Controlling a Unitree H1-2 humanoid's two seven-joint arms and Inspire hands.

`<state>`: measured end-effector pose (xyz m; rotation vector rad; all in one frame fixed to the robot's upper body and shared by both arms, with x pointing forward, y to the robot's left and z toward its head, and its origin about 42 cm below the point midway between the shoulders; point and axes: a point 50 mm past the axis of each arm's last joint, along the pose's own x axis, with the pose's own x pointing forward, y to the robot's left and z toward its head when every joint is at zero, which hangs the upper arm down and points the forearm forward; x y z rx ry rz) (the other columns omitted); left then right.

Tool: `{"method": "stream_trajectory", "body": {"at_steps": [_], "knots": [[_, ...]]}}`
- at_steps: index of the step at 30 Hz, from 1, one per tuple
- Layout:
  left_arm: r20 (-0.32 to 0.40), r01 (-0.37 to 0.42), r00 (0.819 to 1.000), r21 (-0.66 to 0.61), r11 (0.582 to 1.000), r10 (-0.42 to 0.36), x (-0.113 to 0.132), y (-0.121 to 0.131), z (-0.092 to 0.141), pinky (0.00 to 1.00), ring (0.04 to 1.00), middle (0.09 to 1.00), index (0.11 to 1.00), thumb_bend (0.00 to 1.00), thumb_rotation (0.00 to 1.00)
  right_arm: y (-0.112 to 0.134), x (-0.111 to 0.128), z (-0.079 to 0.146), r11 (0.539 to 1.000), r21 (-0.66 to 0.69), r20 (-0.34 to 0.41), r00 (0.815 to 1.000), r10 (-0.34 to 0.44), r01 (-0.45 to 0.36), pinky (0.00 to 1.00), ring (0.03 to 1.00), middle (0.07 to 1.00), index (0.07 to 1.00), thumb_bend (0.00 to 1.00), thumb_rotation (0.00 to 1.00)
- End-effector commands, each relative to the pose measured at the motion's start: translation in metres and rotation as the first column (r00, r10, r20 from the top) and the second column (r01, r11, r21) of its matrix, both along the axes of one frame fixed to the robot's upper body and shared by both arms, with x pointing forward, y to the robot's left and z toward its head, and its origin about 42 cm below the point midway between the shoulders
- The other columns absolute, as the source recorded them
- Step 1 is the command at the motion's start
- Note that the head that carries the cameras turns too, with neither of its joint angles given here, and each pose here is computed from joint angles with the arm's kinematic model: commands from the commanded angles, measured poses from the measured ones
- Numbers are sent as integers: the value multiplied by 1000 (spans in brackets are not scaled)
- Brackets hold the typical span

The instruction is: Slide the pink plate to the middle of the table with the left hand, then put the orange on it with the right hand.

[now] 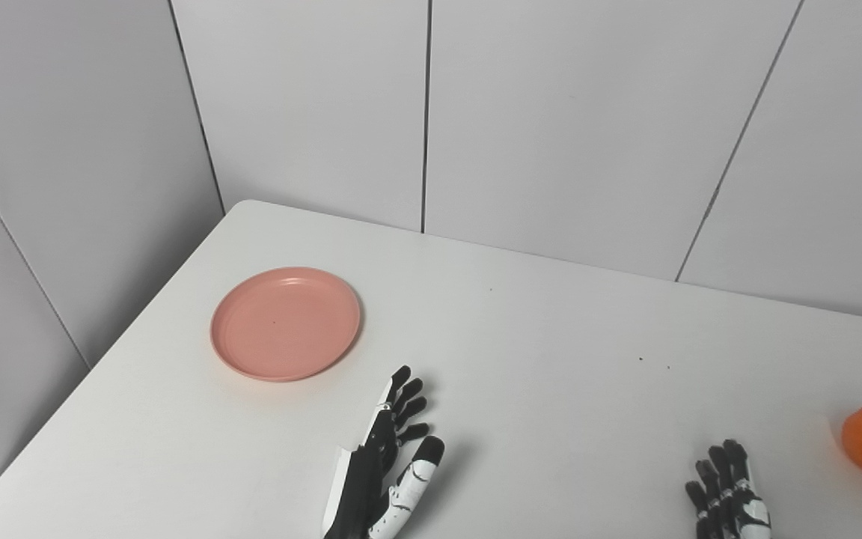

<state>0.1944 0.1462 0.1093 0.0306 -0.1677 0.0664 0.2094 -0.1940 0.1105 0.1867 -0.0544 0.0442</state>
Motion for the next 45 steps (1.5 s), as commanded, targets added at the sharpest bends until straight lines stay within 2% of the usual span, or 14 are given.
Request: {"method": "stream_trajectory", "body": {"at_steps": [1, 4, 9, 11, 12, 16, 18, 22, 25, 29, 33, 37, 45], "knots": [[-278, 20, 960, -13, 1000, -23, -58, 6, -56, 789, 883, 915, 916, 654, 755, -20, -49, -32, 999, -47, -159, 987, -24, 17, 1000, 1000, 1000, 1000, 619, 1000], [-230, 36, 973, -3, 999, -35, -55, 9, -43, 776, 876, 915, 910, 622, 749, -19, -49, -30, 998, -54, -161, 987, -24, 15, 1000, 1000, 1000, 1000, 619, 1000], [-169, 47, 984, -111, 993, -65, -40, 18, -6, 825, 890, 915, 930, 685, 719, -19, -49, -29, 998, -63, -166, 986, -23, 12, 1000, 1000, 1000, 1000, 614, 1000], [-152, 80, 983, -155, 985, -103, -31, 24, 10, 850, 895, 916, 919, 752, 731, -19, -48, -29, 998, -64, -169, 985, -20, 10, 1000, 1000, 1000, 1000, 623, 1000], [-146, 102, 981, -171, 980, -127, -26, 27, 18, 863, 881, 895, 886, 808, 749, -19, -48, -29, 998, -66, -171, 985, -22, 10, 1000, 1000, 1000, 1000, 622, 1000], [-121, 175, 972, -211, 962, -204, -5, 41, 49, 858, 859, 861, 845, 891, 768, -18, -48, -29, 998, -68, -176, 984, -21, 9, 1000, 1000, 1000, 1000, 632, 1000], [-88, 217, 967, -195, 956, -238, 12, 51, 69, 840, 846, 853, 831, 919, 787, -17, -48, -29, 998, -65, -176, 984, -18, 7, 1000, 1000, 1000, 1000, 638, 1000], [-7, 239, 970, -159, 958, -243, 41, 65, 103, 829, 827, 816, 788, 948, 827, -16, -48, -29, 998, -59, -178, 984, -16, 5, 1000, 1000, 1000, 1000, 653, 1000], [25, 243, 970, -147, 959, -241, 54, 68, 119, 879, 859, 839, 798, 957, 857, -15, -49, -28, 998, -59, -181, 983, -20, 9, 1000, 1000, 1000, 1000, 664, 1000], [71, 275, 961, -101, 956, -268, 69, 75, 137, 945, 895, 891, 853, 944, 910, -14, -49, -27, 998, -62, -178, 984, -19, 8, 1000, 1000, 1000, 1000, 678, 1000], [115, 288, 953, -73, 955, -279, 88, 88, 154, 965, 907, 882, 851, 936, 927, -14, -49, -27, 998, -58, -177, 984, -17, 7, 1000, 1000, 1000, 1000, 689, 1000], [138, 310, 943, -44, 950, -302, 106, 108, 165, 948, 898, 869, 855, 931, 921, -14, -50, -27, 998, -62, -181, 983, -13, 2, 1000, 1000, 1000, 1000, 706, 1000], [172, 283, 944, 22, 959, -283, 140, 158, 175, 966, 897, 879, 873, 932, 927, -14, -49, -29, 998, -62, -185, 983, -6, -5, 1000, 1000, 999, 1000, 702, 1000]]}}
